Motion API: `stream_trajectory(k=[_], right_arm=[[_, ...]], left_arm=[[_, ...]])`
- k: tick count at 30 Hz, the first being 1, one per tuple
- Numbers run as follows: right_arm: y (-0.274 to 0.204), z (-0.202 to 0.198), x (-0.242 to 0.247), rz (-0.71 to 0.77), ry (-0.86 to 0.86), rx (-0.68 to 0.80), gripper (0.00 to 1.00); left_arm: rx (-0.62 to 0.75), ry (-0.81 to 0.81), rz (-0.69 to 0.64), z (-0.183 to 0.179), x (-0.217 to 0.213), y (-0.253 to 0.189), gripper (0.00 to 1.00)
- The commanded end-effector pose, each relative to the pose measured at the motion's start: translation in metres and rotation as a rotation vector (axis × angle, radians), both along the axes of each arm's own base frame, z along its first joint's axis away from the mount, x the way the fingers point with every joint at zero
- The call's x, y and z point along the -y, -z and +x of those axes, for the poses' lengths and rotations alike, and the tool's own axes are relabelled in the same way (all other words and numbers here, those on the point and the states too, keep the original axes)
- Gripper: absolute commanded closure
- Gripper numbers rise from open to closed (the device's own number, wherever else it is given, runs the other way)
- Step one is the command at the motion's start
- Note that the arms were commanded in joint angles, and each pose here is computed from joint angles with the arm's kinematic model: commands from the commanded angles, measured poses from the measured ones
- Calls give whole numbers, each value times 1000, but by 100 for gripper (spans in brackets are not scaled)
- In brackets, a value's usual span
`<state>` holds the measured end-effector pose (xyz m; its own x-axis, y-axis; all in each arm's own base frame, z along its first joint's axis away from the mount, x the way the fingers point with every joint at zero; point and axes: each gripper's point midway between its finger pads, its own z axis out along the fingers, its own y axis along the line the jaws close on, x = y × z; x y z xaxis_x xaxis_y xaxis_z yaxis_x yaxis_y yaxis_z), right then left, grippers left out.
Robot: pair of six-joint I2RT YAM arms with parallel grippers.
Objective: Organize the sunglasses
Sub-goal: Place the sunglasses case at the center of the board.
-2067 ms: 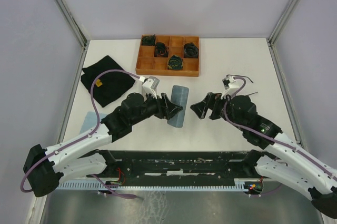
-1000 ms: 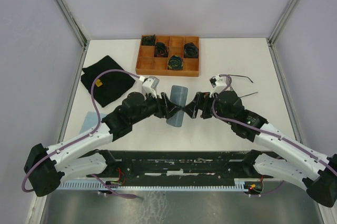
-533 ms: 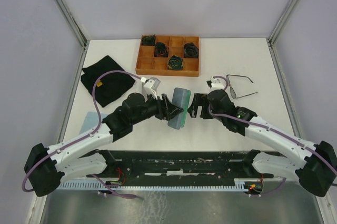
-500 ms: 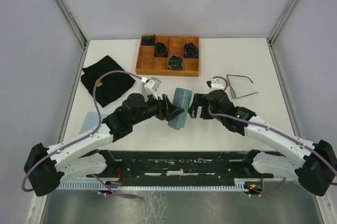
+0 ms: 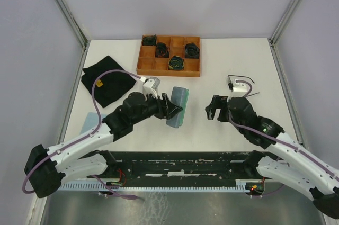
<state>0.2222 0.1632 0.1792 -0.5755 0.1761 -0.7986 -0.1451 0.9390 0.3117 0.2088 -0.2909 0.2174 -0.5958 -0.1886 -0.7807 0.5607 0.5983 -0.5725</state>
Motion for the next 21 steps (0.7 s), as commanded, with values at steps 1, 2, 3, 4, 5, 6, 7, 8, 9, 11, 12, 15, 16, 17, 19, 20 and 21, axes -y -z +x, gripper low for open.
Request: stream_trajectory(k=[1,2,3,4,5,6,7,8,9,11,12,15,16,17,19,20,21], right_arm=[[-8,-10,26,-111,11,6,7],[-4,-12,28,-131,10,-17,7],[-1,-13,28,-145,6,-37,7],[4,-15,27,-162,-9,-61,7],[9,-15,25,-181,-25,-85,7],[13,-15,23,-202,-39,-110,7],[17,-15,21,-219,-50,-130,7],[21,-14,20,-229,-58,-144,7],[23,-13,17,-231,-66,-151,7],[27,-10,13,-224,-77,-166,7],[28,-9,11,-219,-81,-172,7],[34,-8,6,-196,-95,-193,6],[35,-8,5,-191,-98,-199,7],[38,-8,5,-188,-97,-206,7],[42,-8,4,-184,-103,-219,7],[44,-8,4,-181,-106,-223,7],[45,-8,3,-177,-112,-229,7]], left_arm=[[55,8,-34,18,14,-13,97],[37,22,-39,19,20,-7,97],[25,36,-39,21,25,-1,97],[10,53,-33,22,30,6,97],[1,66,-29,24,35,11,97],[-13,73,-23,27,39,18,97],[-34,84,-10,31,44,29,97],[-47,95,-8,34,48,34,96],[-68,105,-4,37,51,41,96],[-104,138,-5,41,58,51,94],[-125,149,-6,43,60,57,93],[-178,196,-18,48,65,69,90],[-190,196,-24,50,64,73,85],[-201,191,-24,53,62,76,79],[-215,167,-20,60,54,82,68],[-220,154,-18,63,50,85,63],[-224,142,-17,67,45,87,58]])
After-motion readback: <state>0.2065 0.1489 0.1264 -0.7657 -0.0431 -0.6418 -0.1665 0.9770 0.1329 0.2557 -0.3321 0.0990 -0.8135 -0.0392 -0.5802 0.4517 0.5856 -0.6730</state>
